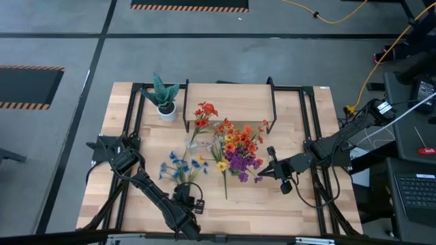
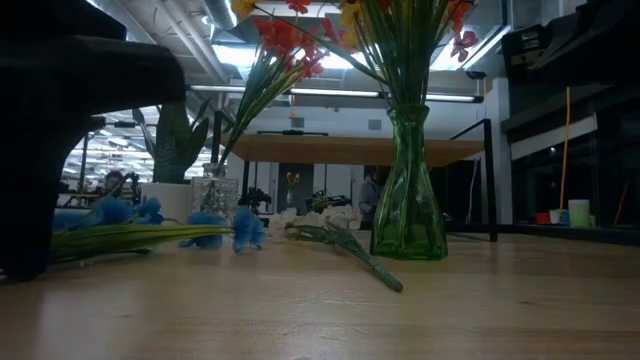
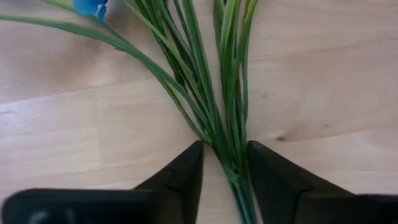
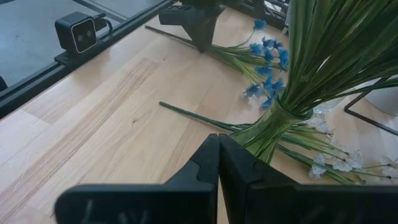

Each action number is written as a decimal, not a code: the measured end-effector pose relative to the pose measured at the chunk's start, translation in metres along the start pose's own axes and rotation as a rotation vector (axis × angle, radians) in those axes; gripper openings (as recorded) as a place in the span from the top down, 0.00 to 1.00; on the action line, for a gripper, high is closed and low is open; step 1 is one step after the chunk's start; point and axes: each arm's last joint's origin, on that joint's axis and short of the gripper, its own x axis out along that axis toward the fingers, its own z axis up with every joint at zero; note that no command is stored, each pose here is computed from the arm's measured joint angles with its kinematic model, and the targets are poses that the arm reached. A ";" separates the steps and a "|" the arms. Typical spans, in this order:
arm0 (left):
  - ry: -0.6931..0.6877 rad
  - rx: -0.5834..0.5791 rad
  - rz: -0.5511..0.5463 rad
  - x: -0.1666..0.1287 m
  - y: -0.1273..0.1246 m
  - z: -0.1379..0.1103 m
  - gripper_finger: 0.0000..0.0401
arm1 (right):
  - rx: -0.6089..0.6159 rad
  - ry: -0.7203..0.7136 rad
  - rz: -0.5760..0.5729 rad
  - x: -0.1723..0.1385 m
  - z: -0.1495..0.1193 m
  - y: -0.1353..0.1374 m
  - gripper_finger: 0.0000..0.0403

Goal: Pick and place flowers into a vace then onto a shelf
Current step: Put the blue flowers into the transparent vase

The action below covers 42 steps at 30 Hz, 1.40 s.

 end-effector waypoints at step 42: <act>-0.646 0.298 -0.686 -0.137 0.094 0.032 0.99 | 0.000 0.000 0.000 0.000 0.000 0.000 0.98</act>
